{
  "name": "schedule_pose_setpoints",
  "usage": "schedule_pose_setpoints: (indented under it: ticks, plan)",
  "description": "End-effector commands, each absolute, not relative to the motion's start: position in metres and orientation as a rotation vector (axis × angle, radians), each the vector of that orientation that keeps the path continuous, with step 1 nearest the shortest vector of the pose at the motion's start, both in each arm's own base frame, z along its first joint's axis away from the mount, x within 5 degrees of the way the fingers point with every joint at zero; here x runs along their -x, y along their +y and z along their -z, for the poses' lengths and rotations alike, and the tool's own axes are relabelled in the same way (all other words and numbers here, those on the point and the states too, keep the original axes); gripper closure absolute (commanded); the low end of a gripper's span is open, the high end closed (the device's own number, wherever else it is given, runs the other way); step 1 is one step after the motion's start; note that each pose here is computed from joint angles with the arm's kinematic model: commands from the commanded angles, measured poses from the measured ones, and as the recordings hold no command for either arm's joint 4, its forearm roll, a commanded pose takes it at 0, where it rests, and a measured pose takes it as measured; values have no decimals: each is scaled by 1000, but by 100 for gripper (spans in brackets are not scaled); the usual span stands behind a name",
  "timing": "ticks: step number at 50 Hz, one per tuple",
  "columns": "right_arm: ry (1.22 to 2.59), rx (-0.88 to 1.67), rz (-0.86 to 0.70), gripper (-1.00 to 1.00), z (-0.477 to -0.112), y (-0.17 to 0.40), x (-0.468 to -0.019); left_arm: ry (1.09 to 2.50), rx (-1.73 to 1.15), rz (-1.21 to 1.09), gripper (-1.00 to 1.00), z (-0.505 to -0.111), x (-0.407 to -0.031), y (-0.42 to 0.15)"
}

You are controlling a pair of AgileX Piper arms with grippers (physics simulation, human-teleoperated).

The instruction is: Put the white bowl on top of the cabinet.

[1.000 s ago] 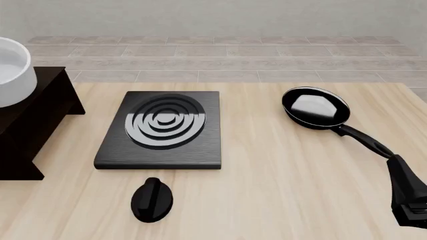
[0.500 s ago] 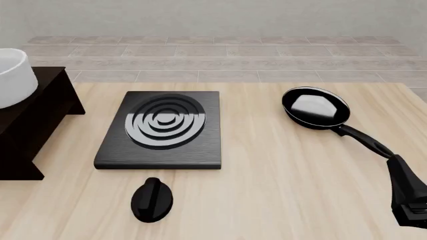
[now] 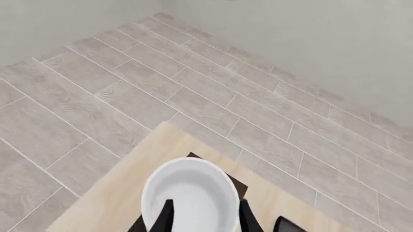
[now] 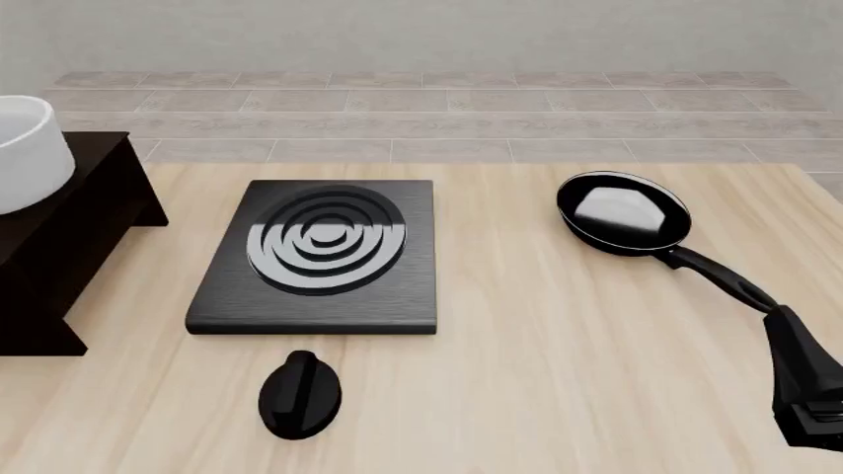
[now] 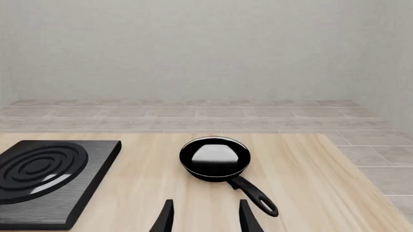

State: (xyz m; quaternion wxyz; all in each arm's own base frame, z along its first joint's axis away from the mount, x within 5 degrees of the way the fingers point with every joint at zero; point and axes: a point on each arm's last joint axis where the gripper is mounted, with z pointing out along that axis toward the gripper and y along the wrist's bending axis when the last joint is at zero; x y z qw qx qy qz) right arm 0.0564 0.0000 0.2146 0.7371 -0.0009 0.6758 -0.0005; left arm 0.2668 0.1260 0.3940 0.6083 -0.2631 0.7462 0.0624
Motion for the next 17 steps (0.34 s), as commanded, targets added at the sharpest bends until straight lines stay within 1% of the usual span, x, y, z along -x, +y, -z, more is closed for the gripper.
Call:
schedule_pose_setpoints:
  ticks: [1,17]
  plan:
    - [1484,2,1,-100,-215,0,-56,1715,608,-98,-100,-395,-257,112]
    - [1484,2,1,-100,-215,0,-56,1719,604,-51,-100,-380,-251,98]
